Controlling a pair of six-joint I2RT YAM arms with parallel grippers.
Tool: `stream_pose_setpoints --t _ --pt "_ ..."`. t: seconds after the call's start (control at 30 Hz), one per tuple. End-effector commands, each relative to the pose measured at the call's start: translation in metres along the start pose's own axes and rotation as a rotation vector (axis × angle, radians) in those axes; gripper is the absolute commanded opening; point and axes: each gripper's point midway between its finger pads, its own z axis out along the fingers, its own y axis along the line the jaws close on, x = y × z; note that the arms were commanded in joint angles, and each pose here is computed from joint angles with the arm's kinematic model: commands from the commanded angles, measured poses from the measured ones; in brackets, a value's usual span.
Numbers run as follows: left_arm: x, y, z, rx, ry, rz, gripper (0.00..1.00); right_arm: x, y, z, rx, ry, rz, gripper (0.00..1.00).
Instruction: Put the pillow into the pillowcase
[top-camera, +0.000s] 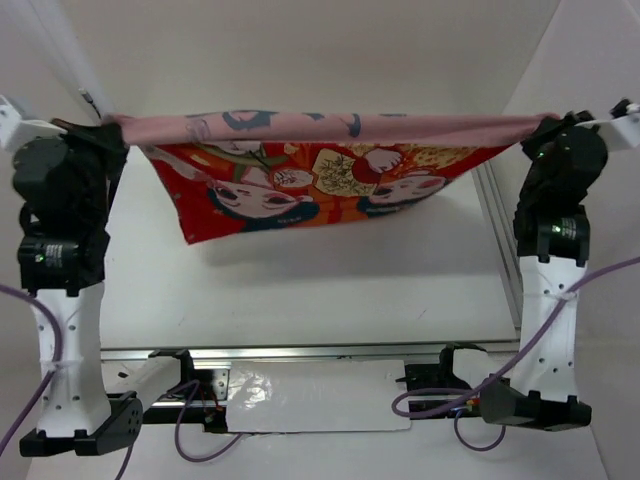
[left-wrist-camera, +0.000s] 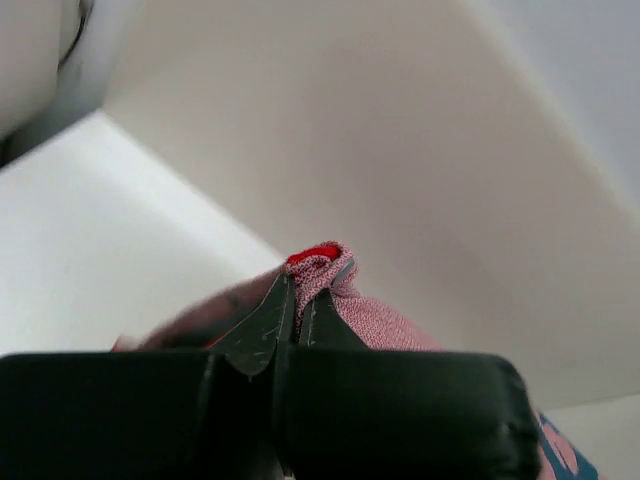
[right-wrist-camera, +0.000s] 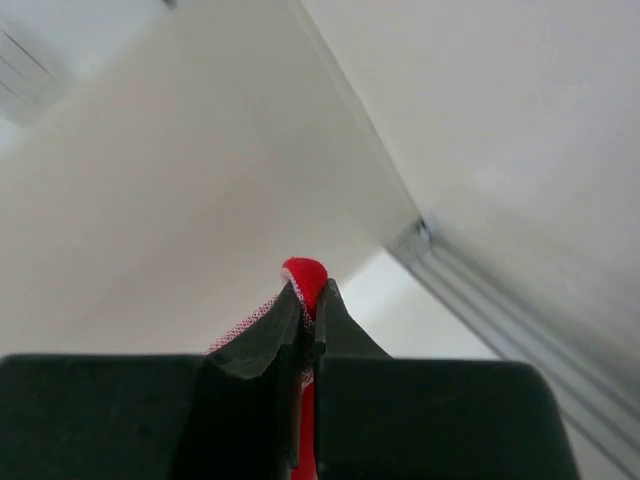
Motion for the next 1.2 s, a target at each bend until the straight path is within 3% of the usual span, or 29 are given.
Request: stream_pose_setpoints --t 0.0,0.13,0.3,0.43,0.47,0.53,0.6,0.63,0.7,0.73,0.8,0.83,0.87,0.9,0.93,0.97,1.0,1.17 --pt "-0.112 0.003 -0.048 -0.133 -0.349 0.001 0.00 -0.118 -0.022 -0.044 0.191 -0.311 -0.004 0.00" --pt "-0.160 -0.002 -0.089 -0.158 -0.485 0.035 0.00 -0.190 -0.014 -0.089 0.202 -0.444 -0.026 0.00" --pt "-0.150 -0.003 -0.084 -0.136 -0.450 0.070 0.00 -0.183 -0.007 -0.080 0.194 -0.387 -0.113 0.00" --pt "-0.105 0.006 -0.042 -0.127 -0.328 0.116 0.00 -0.116 -0.005 -0.035 0.138 -0.244 -0.155 0.00" --pt "-0.092 0.007 -0.032 -0.115 -0.294 0.119 0.00 -0.080 -0.012 -0.020 0.136 -0.170 -0.181 0.00" --pt "-0.042 0.031 0.005 -0.162 -0.176 0.160 0.00 -0.041 -0.008 -0.003 0.074 -0.098 -0.153 0.00" --pt "-0.009 0.040 0.032 -0.156 -0.114 0.154 0.00 0.029 -0.025 0.022 0.086 0.037 -0.157 0.00" --pt "0.035 0.065 0.057 -0.201 -0.020 0.180 0.00 0.062 -0.021 0.039 0.040 0.106 -0.170 0.00" --pt "0.074 0.076 0.091 -0.189 0.045 0.182 0.01 0.130 -0.033 0.059 0.036 0.236 -0.182 0.00" --pt "0.101 0.090 0.107 -0.206 0.096 0.196 0.17 0.175 -0.039 0.078 0.038 0.320 -0.207 0.00" --pt "0.157 0.135 0.157 -0.321 0.248 0.212 0.38 0.200 -0.029 0.107 0.038 0.319 -0.215 0.00" --pt "0.149 0.124 0.179 -0.318 0.263 0.173 0.56 0.245 -0.038 0.128 0.074 0.407 -0.254 0.07" --pt "0.161 0.132 0.194 -0.350 0.329 0.165 0.76 0.233 -0.019 0.144 0.057 0.413 -0.249 0.19" --pt "0.202 0.161 0.218 -0.422 0.453 0.179 1.00 0.244 -0.015 0.154 0.051 0.447 -0.254 0.41" --pt "0.188 0.146 0.229 -0.435 0.465 0.174 1.00 0.273 -0.019 0.163 0.067 0.504 -0.287 0.79" --pt "0.191 0.147 0.238 -0.446 0.479 0.177 1.00 0.265 0.002 0.169 0.017 0.504 -0.296 0.94" --pt "0.205 0.158 0.247 -0.468 0.514 0.196 1.00 0.266 0.004 0.172 0.022 0.514 -0.300 1.00" --pt "0.194 0.136 0.240 -0.397 0.529 0.195 1.00 0.251 0.015 0.163 0.028 0.476 -0.308 1.00"
